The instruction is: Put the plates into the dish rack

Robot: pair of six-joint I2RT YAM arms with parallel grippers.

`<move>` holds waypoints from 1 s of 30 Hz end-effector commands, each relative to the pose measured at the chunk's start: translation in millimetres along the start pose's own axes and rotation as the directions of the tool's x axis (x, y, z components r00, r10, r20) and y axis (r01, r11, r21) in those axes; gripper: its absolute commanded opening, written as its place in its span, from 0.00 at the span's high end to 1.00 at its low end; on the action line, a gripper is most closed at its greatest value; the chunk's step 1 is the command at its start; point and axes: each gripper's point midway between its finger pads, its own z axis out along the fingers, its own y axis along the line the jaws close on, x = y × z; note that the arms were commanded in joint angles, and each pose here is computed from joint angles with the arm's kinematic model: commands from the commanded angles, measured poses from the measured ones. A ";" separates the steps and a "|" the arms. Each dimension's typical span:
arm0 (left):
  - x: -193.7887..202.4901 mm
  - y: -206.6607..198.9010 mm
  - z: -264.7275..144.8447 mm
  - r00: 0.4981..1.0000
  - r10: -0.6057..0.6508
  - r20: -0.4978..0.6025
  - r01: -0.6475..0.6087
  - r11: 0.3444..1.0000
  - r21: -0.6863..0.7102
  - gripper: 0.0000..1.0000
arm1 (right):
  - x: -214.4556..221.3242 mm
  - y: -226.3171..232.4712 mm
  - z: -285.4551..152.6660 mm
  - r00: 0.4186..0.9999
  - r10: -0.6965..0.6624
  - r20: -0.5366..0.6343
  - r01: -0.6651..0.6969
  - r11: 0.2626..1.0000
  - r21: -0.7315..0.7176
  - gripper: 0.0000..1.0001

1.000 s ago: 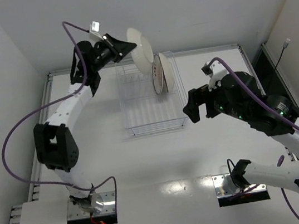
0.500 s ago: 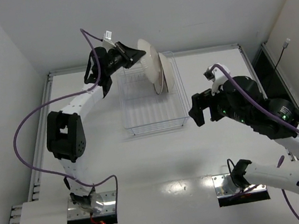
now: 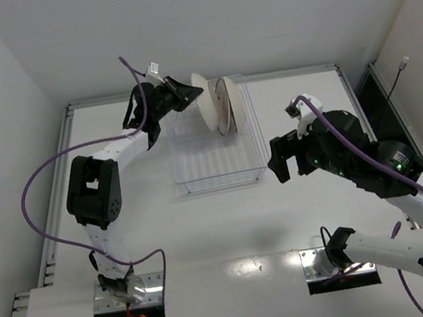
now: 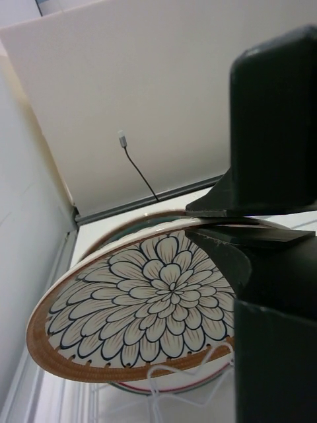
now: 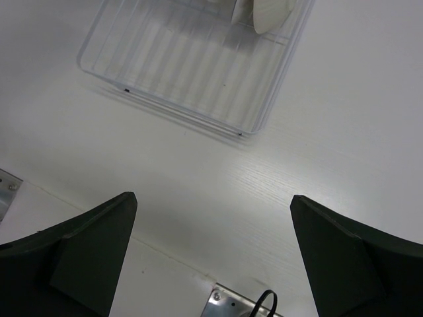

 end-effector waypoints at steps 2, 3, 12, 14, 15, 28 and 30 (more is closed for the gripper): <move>-29.7 -68.6 -10.4 0.987 0.097 0.131 -0.122 0.972 0.202 1.00 | -3.3 -2.2 3.5 1.000 -0.009 -0.009 0.010 1.000 0.020 0.00; -27.2 -63.9 -10.4 0.986 0.105 0.128 -0.129 0.973 0.193 1.00 | -7.0 -0.3 1.2 1.000 -0.007 0.001 0.007 1.000 0.008 0.00; -7.4 -24.3 1.9 0.992 0.119 0.032 -0.121 0.989 0.090 0.90 | -20.1 7.0 -4.6 1.000 0.005 0.004 -0.005 1.000 -0.023 0.00; -10.2 -24.9 5.2 0.990 0.137 0.027 -0.139 0.987 0.081 0.73 | -21.0 8.7 -7.3 1.000 0.016 0.004 -0.016 0.999 -0.032 0.00; -9.4 -18.1 8.3 0.991 0.130 0.024 -0.131 0.989 0.063 0.65 | -28.7 9.6 -12.2 0.999 0.031 0.026 -0.030 0.999 -0.038 0.00; -14.3 -40.0 -17.4 0.984 0.149 -0.099 -0.148 0.989 0.015 0.00 | -55.2 13.0 -57.2 0.983 0.160 0.095 -0.151 0.984 -0.091 0.00; -17.3 -53.1 -32.2 0.976 0.192 -0.101 -0.192 0.981 0.001 0.00 | -57.3 10.1 -60.2 0.977 0.187 0.103 -0.180 0.981 -0.076 0.00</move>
